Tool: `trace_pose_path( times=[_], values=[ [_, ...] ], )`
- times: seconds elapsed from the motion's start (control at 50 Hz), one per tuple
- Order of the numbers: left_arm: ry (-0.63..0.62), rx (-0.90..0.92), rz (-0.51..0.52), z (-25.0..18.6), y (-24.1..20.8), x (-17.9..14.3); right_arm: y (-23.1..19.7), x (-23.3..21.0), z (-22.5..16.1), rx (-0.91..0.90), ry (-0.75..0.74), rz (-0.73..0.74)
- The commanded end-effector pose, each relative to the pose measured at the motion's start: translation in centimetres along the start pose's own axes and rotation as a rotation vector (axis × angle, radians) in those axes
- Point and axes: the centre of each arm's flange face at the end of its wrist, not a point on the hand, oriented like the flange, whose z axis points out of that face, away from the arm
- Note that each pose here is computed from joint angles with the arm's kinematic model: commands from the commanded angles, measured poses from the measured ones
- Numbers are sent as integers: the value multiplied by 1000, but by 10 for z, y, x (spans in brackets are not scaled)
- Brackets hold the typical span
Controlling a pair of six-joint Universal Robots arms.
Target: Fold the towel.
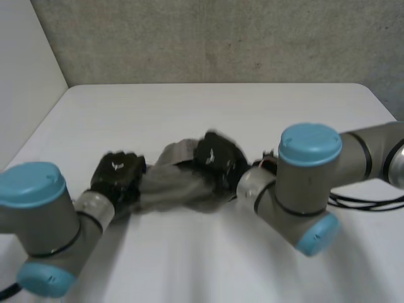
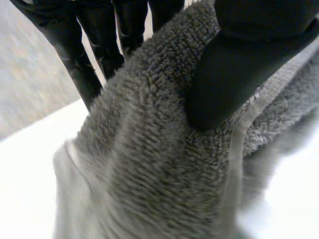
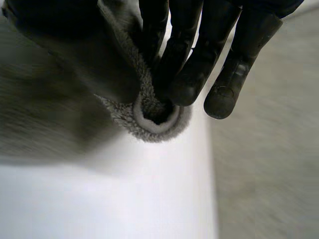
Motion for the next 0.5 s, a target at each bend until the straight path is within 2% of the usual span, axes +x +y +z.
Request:
trace_pose_path(
  times=[0.02, 0.04, 0.06, 0.08, 0.12, 0.2, 0.24, 0.26, 0.3, 0.32, 0.34, 0.36, 0.38, 0.4, 0.44, 0.46, 0.5],
  values=[
    [-114, 318, 63, 19, -88, -10, -42, 131, -10, 93, 599, 171],
    [-161, 439, 51, 13, -124, -16, -42, 131, -10, 93, 600, 172],
    [-209, 548, 34, 5, -155, -22, -61, 155, -27, 172, 683, 231],
    [-209, 549, 33, 5, -156, -22, -71, 168, -41, 219, 713, 279],
    [-281, 700, 7, -8, -194, -31, -73, 171, -48, 225, 712, 308],
    [-288, 744, 1, -13, -202, -30, -64, 159, -53, 154, 642, 331],
    [-269, 732, 1, -13, -198, -24, -53, 133, -57, 38, 494, 354],
    [-245, 710, 0, -14, -191, -15, -53, 133, -57, 38, 494, 354],
    [-216, 666, 4, -14, -177, -6, -42, 98, -63, -71, 307, 367],
    [-195, 608, 15, -12, -158, 0, -42, 98, -63, -71, 306, 367],
    [-177, 543, 25, -9, -136, 6, -35, 80, -66, -118, 218, 379],
    [-177, 542, 25, -9, -136, 6, -35, 80, -66, -119, 217, 379],
    [-159, 480, 34, -7, -115, 11, -28, 63, -68, -147, 140, 394],
    [-159, 479, 34, -7, -115, 11, -21, 49, -69, -166, 85, 409],
    [-135, 361, 52, -6, -76, 18, -13, 38, -71, -195, 47, 421],
    [-135, 361, 52, -6, -76, 18, -5, 30, -73, -224, 19, 433],
    [-112, 243, 68, -7, -43, 22, 2, 22, -77, -253, -8, 448]
  ],
)
